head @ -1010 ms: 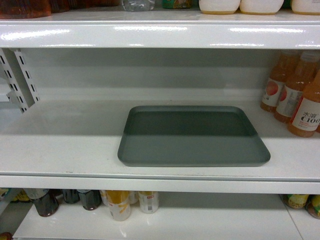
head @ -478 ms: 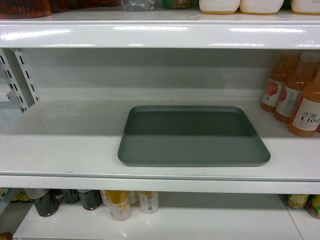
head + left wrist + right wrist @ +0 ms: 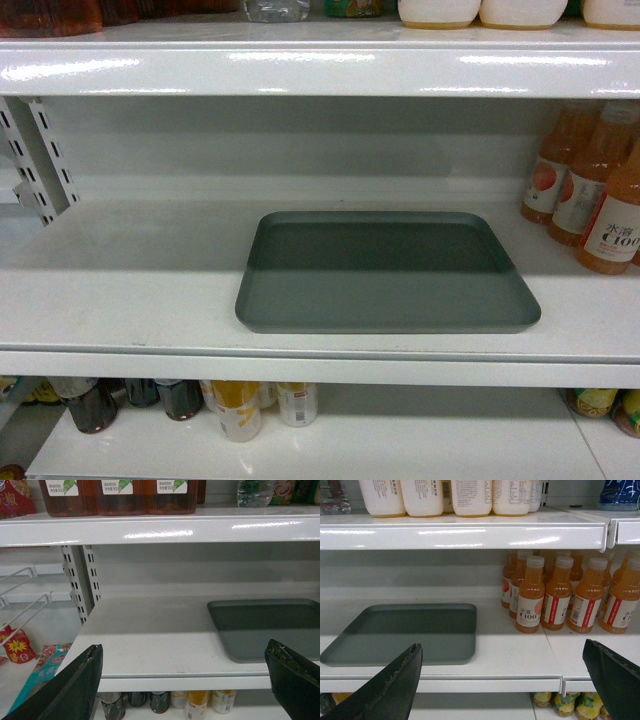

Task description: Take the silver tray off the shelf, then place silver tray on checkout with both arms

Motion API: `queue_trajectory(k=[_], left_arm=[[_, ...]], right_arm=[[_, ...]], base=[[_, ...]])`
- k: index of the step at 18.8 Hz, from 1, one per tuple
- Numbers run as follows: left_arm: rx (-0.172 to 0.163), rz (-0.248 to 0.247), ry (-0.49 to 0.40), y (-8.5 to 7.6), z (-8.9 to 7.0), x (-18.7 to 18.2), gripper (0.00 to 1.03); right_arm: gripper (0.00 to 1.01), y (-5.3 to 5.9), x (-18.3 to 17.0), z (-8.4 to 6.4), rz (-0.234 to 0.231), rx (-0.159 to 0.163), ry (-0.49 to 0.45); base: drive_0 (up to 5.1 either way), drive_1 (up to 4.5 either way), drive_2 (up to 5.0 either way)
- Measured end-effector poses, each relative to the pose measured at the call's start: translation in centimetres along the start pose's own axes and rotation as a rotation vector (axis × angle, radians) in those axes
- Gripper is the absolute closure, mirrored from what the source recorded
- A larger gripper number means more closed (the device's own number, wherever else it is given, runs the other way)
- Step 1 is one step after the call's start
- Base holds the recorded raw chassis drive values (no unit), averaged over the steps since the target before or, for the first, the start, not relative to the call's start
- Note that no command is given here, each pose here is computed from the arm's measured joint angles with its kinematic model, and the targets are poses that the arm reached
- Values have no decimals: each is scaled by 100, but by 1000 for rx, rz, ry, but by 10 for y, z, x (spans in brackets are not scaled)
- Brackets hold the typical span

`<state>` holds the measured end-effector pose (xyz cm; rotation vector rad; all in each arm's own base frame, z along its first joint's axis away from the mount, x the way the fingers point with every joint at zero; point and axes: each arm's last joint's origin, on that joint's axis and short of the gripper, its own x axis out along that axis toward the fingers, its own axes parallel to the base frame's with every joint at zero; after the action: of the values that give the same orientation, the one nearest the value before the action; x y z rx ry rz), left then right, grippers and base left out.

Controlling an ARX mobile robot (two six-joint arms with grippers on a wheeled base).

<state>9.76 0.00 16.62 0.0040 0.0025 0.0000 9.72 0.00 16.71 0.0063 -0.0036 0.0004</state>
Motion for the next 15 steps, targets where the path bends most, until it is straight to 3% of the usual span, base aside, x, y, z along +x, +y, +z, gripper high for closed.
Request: queue_trajectory(k=[5,6,7,8,9,10,13,15], left_arm=[[0,0,0,0,0,0,5],[-11,68,146,-2,-2,0,5],[21,125,300,-8,0,5,5],[39,135,357,-15,1,20,5],[36,137,392,-18,-4,31,5],[28,116,420,-21,-8,42,5],[-3,-23,451,-46,-11,90,5],[-23,-51,492,-57,-26,119,5]], right_arm=[[3,0,0,0,0,0,0],[3,-1,0,-2,20,5,59],[3,0,4,-4,103,28,173],[3,3,14,-5,182,49,246],[3,5,23,-6,226,58,269],[3,7,33,-7,240,60,295],[3,13,71,-19,270,66,367],[3,17,98,-28,271,83,397]], base=[[0,0,0],[0,0,0],[0,0,0],[0,0,0],[0,0,0],[0,0,0],[0,0,0],[0,0,0]])
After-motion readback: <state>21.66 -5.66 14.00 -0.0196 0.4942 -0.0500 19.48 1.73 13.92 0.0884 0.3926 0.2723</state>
